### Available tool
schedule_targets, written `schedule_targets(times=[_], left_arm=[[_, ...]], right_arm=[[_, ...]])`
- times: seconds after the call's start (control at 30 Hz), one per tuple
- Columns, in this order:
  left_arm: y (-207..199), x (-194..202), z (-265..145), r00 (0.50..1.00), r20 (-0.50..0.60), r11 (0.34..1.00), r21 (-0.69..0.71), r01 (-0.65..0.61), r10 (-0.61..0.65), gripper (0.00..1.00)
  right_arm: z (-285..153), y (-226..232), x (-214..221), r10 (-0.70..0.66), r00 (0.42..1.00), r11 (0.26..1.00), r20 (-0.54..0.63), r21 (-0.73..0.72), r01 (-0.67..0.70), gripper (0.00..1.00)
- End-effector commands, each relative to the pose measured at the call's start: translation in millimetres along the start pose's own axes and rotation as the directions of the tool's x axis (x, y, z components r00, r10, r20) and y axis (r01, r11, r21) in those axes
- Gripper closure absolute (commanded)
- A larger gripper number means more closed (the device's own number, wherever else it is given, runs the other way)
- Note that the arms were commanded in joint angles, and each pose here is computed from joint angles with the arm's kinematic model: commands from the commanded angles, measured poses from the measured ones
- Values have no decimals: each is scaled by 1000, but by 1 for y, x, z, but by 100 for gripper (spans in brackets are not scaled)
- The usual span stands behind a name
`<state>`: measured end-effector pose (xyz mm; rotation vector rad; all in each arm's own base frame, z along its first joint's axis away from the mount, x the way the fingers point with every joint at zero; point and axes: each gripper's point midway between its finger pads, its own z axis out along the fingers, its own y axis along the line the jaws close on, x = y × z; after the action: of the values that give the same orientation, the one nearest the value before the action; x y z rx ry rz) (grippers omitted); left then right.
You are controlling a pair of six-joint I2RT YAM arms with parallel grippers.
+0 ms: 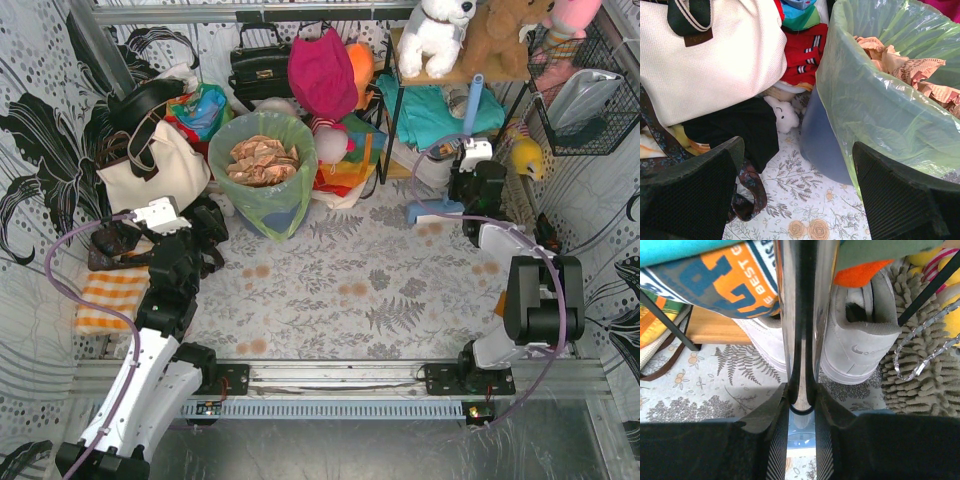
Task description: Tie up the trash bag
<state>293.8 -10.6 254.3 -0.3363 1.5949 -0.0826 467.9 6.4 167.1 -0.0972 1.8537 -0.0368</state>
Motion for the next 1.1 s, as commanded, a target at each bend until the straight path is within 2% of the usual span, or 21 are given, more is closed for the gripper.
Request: schedule_targets(times=[0.0, 0.17, 0.33, 0.57, 0.73, 0.8, 0.93, 1.07], left_arm=[[2, -9, 0, 999, 41, 1000, -13, -4, 4, 2], [3, -9, 0, 999, 41, 1000, -15, -5, 6, 2], [1, -7, 1, 999, 37, 1000, -8, -6, 7, 2], [2, -8, 0, 999, 41, 1000, -10, -5, 6, 2], [2, -9, 0, 999, 43, 1000, -13, -4, 5, 2], [2, -10, -1, 999, 46, 1000, -14, -3, 4, 2], [2, -9, 0, 999, 43, 1000, -10, -1, 1, 2], [6, -6, 2, 1000, 18, 999, -43, -5, 5, 2]], right_arm=[[10, -10, -44, -22, 984, 1000, 180, 2, 22, 100], [16, -15, -43, -23, 982, 1000, 188, 8, 21, 99], [25, -18, -40, -34, 982, 999, 185, 21, 30, 88], [29, -27, -38, -41, 981, 997, 192, 65, 29, 82], [23, -26, -42, -22, 980, 998, 198, 63, 10, 63], [16, -26, -45, -11, 978, 998, 209, 61, -1, 48], [-1, -24, -53, 19, 979, 998, 203, 53, -30, 30], [-29, -18, -64, 117, 973, 992, 201, 25, -125, 17]])
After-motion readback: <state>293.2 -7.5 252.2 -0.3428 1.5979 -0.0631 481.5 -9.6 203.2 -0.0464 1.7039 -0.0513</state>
